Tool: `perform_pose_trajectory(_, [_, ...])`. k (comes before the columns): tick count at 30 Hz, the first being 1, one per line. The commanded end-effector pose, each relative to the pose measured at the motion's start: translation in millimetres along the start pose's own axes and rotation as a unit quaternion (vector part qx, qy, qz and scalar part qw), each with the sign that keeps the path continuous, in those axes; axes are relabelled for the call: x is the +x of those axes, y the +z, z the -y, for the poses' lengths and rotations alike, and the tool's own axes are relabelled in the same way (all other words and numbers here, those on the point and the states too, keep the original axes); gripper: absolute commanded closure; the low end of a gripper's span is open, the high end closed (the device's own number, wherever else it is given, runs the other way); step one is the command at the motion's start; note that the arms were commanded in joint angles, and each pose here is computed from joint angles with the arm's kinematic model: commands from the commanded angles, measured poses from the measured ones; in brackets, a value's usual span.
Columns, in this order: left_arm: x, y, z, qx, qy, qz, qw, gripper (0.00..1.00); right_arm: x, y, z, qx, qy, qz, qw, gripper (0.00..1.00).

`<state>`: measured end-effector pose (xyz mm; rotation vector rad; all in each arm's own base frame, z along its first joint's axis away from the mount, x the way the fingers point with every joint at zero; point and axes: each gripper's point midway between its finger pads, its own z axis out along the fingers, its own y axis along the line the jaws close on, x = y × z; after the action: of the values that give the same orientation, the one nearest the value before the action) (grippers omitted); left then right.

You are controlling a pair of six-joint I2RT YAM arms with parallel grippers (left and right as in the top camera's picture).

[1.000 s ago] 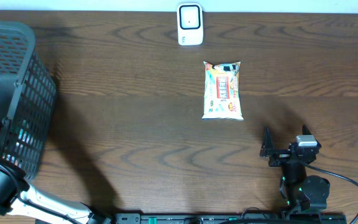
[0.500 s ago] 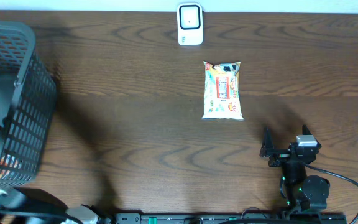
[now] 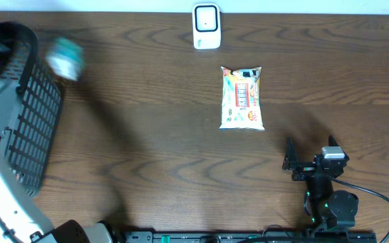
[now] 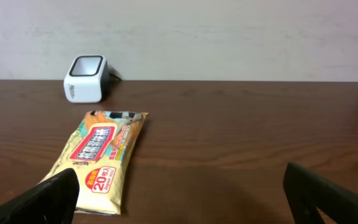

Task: Scan the item barcode
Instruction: 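Lift the green pack out and carry it toward the white scanner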

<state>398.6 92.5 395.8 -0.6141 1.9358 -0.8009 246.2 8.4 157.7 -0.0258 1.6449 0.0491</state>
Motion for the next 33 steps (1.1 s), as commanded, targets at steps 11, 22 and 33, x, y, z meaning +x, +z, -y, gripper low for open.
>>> perform_pose_trajectory(11, [134,112,27,-0.129,0.128,-0.126,0.975,0.93,1,0,0,0.002,-0.005,-0.001,1.0,0.01])
perform_pose_trajectory(22, [216,155,4,-0.176,0.158,-0.239,0.942,0.71,1,0,0,0.002,-0.005,-0.001,1.0,0.01])
perform_pose_trajectory(33, [331,152,-30,-0.247,0.178,-0.411,0.859,0.64,1,0,0,0.002,-0.005,-0.001,1.0,0.01])
